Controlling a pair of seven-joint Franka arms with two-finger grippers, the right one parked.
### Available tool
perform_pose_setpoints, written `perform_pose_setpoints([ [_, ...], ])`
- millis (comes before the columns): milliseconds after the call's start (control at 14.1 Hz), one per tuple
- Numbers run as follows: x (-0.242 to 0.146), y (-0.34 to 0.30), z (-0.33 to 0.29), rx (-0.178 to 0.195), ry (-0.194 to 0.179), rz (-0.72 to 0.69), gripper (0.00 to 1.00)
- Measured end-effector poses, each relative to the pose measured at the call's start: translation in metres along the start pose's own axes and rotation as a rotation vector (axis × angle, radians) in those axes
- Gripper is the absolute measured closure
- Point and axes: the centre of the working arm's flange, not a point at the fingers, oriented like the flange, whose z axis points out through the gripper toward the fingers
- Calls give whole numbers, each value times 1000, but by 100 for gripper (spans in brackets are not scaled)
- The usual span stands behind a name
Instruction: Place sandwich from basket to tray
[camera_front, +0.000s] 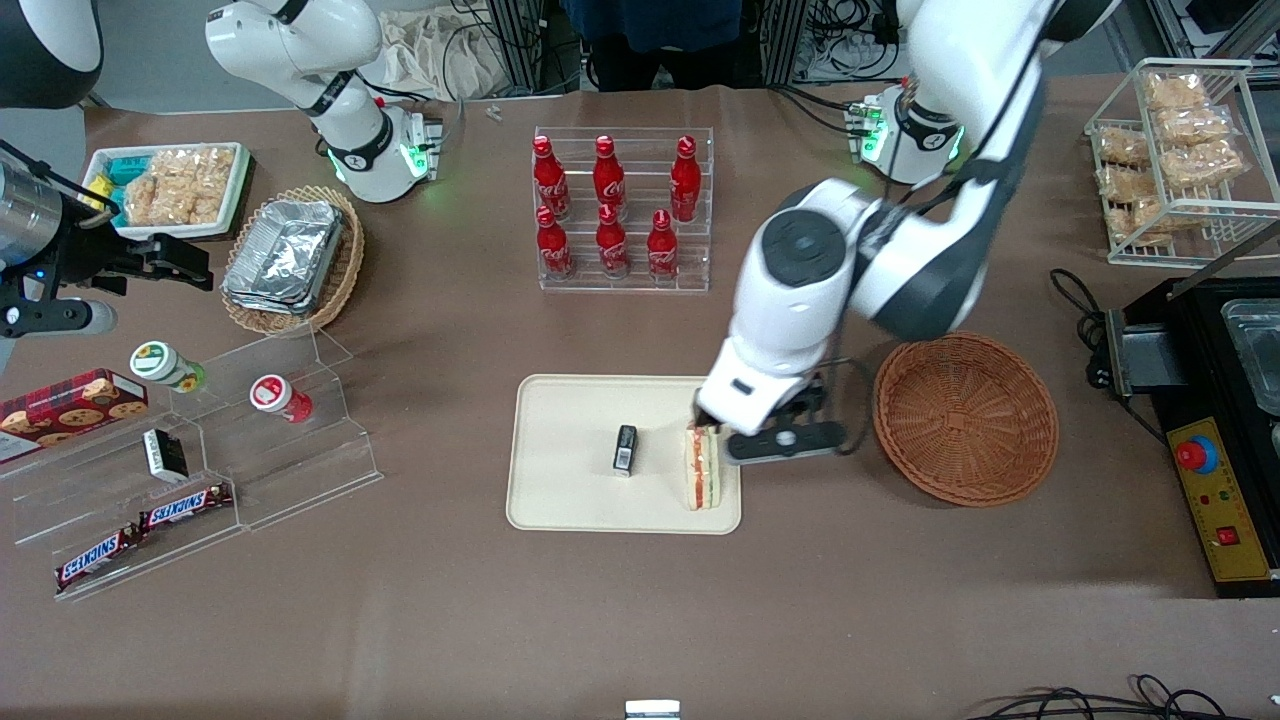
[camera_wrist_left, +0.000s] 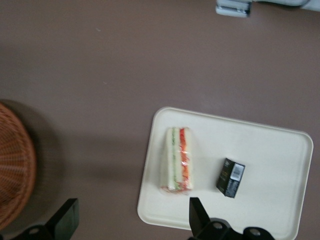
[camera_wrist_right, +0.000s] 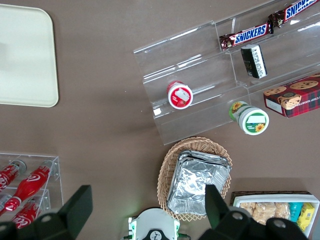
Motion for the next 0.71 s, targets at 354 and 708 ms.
perform_pose_setpoints([
  [354, -14, -79, -57, 19, 1, -100, 2],
  [708, 0, -176, -102, 51, -73, -44, 2],
])
